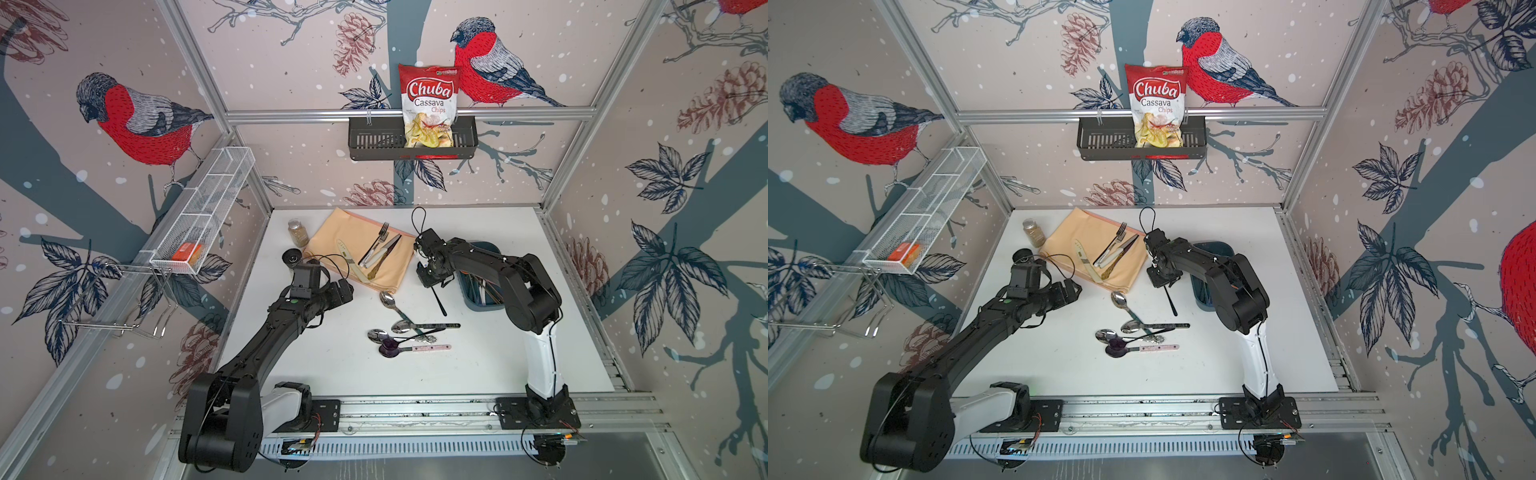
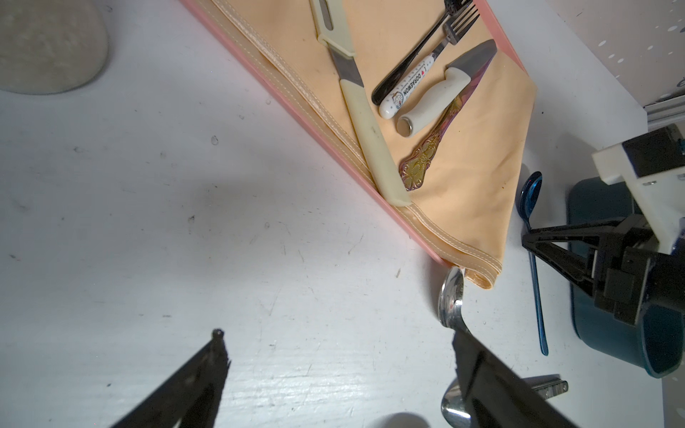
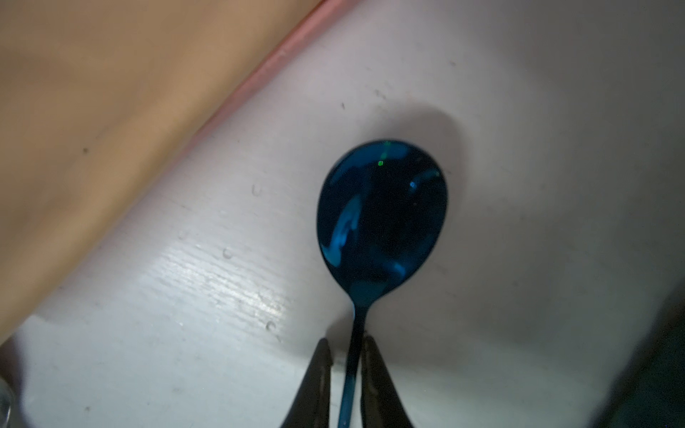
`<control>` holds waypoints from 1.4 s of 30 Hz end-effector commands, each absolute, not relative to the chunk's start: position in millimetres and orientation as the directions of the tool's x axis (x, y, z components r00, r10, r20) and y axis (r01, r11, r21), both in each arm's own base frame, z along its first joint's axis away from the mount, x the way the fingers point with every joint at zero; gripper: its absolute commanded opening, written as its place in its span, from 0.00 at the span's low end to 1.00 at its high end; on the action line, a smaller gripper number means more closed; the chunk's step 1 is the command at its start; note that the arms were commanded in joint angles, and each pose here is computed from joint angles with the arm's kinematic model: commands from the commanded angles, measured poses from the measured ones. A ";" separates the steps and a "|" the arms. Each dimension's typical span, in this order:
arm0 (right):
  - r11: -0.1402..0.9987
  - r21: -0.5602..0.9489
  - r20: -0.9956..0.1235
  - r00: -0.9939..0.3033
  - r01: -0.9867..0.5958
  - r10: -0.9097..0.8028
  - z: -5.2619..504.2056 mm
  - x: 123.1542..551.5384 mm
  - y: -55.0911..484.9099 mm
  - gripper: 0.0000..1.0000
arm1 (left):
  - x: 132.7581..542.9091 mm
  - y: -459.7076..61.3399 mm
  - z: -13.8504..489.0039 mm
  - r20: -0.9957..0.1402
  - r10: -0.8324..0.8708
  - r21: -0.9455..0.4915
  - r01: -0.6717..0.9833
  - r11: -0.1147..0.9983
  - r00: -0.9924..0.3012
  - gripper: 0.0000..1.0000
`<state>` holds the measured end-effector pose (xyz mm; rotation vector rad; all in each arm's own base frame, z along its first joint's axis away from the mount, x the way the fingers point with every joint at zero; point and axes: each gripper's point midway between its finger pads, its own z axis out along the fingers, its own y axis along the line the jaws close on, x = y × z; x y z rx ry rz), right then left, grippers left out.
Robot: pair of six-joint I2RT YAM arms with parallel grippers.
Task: Put the spoon into the storage box
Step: Pick up the spoon from the center of the board.
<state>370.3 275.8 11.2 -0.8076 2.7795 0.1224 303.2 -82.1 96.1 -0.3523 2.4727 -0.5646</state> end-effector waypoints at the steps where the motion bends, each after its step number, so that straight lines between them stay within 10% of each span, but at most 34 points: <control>1: 0.849 0.008 -0.079 -0.847 -0.528 -0.526 -11.2 336.3 251.0 0.14 | 301.1 -81.0 94.9 -0.474 -0.361 -0.459 -0.125 0.880 -0.803 0.96; 25: 0.853 -0.029 -0.308 -0.807 -0.522 -0.504 70.0 376.4 277.3 0.02 | 309.9 -93.9 120.6 -0.529 -0.318 -0.467 -0.043 0.883 -0.787 0.96; 42: 0.959 -0.017 -0.375 -0.887 -0.284 -0.269 129.9 390.4 179.8 0.02 | 330.1 -189.1 141.7 -0.587 -0.052 -0.417 0.246 0.875 -0.808 0.96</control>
